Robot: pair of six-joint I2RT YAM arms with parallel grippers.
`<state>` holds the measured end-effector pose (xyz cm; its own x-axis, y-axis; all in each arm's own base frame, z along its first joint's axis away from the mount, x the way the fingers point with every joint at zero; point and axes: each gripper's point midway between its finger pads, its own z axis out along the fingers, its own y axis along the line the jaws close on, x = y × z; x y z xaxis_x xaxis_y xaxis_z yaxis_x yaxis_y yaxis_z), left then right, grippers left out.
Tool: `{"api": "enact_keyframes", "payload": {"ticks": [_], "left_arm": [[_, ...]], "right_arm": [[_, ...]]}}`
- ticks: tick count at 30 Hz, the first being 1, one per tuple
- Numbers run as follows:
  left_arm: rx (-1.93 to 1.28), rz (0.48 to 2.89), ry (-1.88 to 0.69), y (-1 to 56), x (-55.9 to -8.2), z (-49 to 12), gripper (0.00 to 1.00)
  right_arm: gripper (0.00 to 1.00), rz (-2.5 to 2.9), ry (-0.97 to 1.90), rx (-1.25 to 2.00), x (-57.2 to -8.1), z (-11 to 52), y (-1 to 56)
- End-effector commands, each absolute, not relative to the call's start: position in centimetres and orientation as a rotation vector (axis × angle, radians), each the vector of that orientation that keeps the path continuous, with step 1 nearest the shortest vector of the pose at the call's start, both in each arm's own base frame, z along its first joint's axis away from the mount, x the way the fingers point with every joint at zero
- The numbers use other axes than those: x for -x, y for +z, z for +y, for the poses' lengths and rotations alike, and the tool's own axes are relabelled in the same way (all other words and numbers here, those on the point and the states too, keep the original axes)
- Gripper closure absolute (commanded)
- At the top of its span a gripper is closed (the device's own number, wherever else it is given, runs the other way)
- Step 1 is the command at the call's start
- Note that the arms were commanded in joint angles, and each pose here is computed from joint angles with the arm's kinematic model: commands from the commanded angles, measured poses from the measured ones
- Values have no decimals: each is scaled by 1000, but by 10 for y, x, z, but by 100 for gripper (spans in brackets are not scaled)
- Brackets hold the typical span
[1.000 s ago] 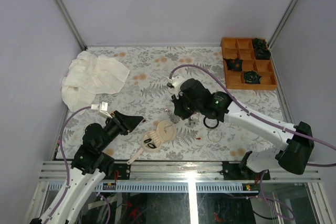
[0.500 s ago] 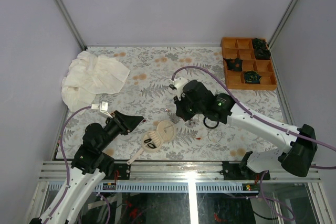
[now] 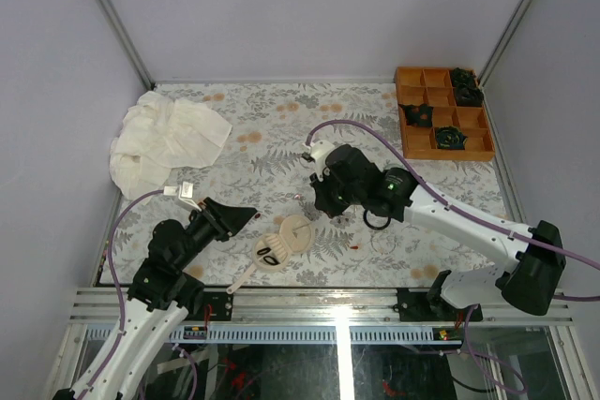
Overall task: Organize the mixed jewelry
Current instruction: Place the jewelry in the jewelry box.
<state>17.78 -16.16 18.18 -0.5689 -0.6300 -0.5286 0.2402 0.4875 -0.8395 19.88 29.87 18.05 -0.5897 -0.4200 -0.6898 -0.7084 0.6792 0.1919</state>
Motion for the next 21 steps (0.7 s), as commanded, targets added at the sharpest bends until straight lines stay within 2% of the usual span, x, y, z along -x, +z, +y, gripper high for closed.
{"api": "enact_keyframes", "payload": {"ticks": [1,21], "left_arm": [[289,1784,-1254,193,-177,-167,59],[289,1785,-1253,192,-177,-167,59]], "right_arm": [[100,2227,652,851,-205,310,195],[100,2251,762,878,-193,323,183]]}}
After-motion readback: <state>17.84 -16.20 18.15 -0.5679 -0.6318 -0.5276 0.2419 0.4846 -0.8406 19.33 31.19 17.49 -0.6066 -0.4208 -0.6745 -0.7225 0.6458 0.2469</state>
